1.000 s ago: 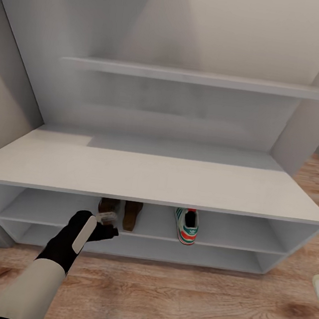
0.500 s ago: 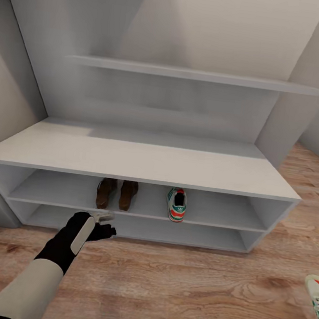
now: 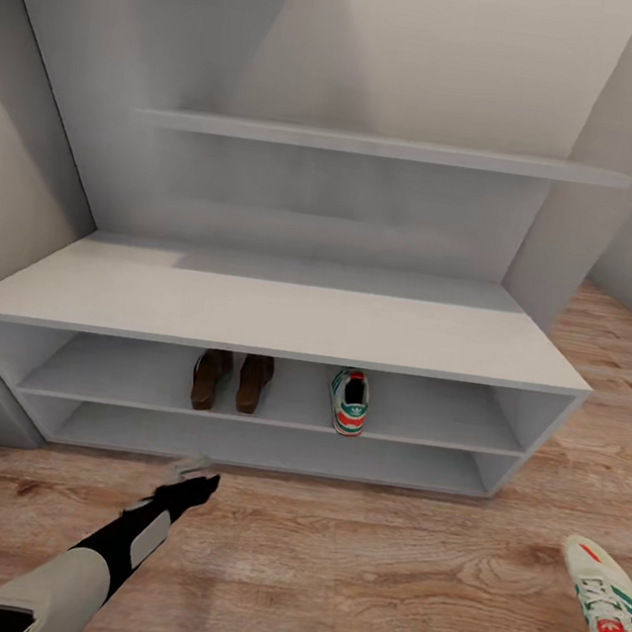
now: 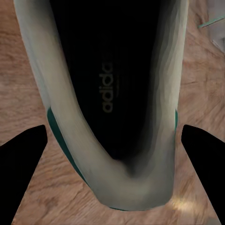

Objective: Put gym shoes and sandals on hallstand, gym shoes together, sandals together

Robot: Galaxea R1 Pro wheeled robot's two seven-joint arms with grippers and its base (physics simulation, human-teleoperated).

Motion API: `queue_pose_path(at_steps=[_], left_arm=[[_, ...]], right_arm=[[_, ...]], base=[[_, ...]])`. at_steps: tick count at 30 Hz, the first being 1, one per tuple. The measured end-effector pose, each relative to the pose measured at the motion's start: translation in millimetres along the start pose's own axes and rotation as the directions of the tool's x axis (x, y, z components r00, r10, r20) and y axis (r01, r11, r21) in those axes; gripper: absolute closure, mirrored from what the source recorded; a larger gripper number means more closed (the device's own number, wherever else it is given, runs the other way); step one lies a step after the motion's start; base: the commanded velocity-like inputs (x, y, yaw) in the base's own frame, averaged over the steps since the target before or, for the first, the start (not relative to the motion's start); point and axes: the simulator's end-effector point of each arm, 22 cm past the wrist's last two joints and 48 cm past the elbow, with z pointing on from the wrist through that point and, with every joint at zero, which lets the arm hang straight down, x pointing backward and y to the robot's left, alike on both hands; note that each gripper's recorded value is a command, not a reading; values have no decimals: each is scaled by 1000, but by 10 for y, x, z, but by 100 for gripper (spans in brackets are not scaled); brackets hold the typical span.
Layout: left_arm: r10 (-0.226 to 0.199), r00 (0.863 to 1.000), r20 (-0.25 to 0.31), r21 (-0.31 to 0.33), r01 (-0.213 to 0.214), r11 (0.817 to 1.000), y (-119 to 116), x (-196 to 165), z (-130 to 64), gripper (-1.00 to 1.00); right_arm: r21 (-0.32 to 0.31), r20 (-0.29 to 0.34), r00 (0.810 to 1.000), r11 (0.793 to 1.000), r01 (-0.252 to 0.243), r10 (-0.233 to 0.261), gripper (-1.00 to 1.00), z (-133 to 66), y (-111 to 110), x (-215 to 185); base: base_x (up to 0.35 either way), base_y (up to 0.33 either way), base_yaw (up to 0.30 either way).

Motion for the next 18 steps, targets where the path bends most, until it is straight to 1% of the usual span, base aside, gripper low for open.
queue_pose_path(at_steps=[1, 2, 3, 4, 5, 6, 7, 8, 9, 10, 11, 12, 14, 15, 18], left_arm=[[8, 1000, 3, 19, -8, 1000, -35, 10, -1, -100], [24, 1000, 7, 49, -25, 999, -88, 34, -6, -100], [31, 999, 8, 60, -32, 998, -109, 44, -8, -100], [42, 999, 9, 77, -43, 996, -146, 63, -12, -100], [48, 999, 10, 84, -48, 995, -163, 70, -14, -100], [55, 998, 10, 91, -55, 994, -179, 79, -15, -100], [74, 997, 9, 103, -74, 992, -214, 96, -18, -100], [85, 996, 8, 113, -85, 990, -239, 106, -20, -100], [106, 994, 6, 142, -105, 984, -311, 131, -29, -100], [143, 990, 1, 247, -139, 959, -552, 202, -75, -100], [150, 989, -1, 274, -144, 951, -610, 224, -91, -100], [159, 987, -9, 309, -148, 940, -676, 277, -116, -100], [168, 986, -19, 336, -152, 930, -710, 338, -139, -100], [173, 985, -23, 342, -155, 927, -684, 351, -146, -100], [180, 984, -21, 343, -162, 925, -624, 345, -151, -100]], right_arm=[[-2, 9, 1000, 1000, -5, 5, 100, -5, 14, -29], [-15, 35, 999, 1000, -11, 11, 100, -37, 100, -125], [-24, 46, 999, 999, -21, 22, 100, -62, 159, -177], [-45, 77, 996, 998, -39, 42, 100, -122, 299, -331], [-58, 96, 994, 997, -46, 52, 100, -162, 381, -431], [-67, 105, 992, 995, -68, 75, 100, -194, 441, -504], [-89, 135, 986, 993, -83, 95, 100, -267, 568, -673], [-101, 148, 983, 991, -92, 106, 100, -308, 635, -754], [-120, 164, 978, 986, -114, 133, 100, -376, 738, -874], [-188, 205, 963, 972, -140, 178, 100, -541, 1003, -1131], [-215, 213, 959, 966, -142, 188, 100, -604, 1108, -1194], [-262, 218, 952, 953, -154, 213, 100, -698, 1266, -1278], [-305, 225, 946, 939, -158, 232, 100, -799, 1422, -1362], [-321, 228, 944, 933, -160, 240, 100, -836, 1476, -1393], [-338, 230, 941, 927, -164, 250, 100, -875, 1530, -1426]], base=[[-1, 0, 0], [0, 0, 0], [0, 0, 0], [0, 0, 0], [0, 0, 0], [0, 0, 0], [0, 0, 0], [0, 0, 0], [-5, 0, 0], [-18, 0, 0], [-83, 0, 0], [-129, 0, 0], [-234, 0, 0], [-278, 0, 0], [-310, 0, 0]])
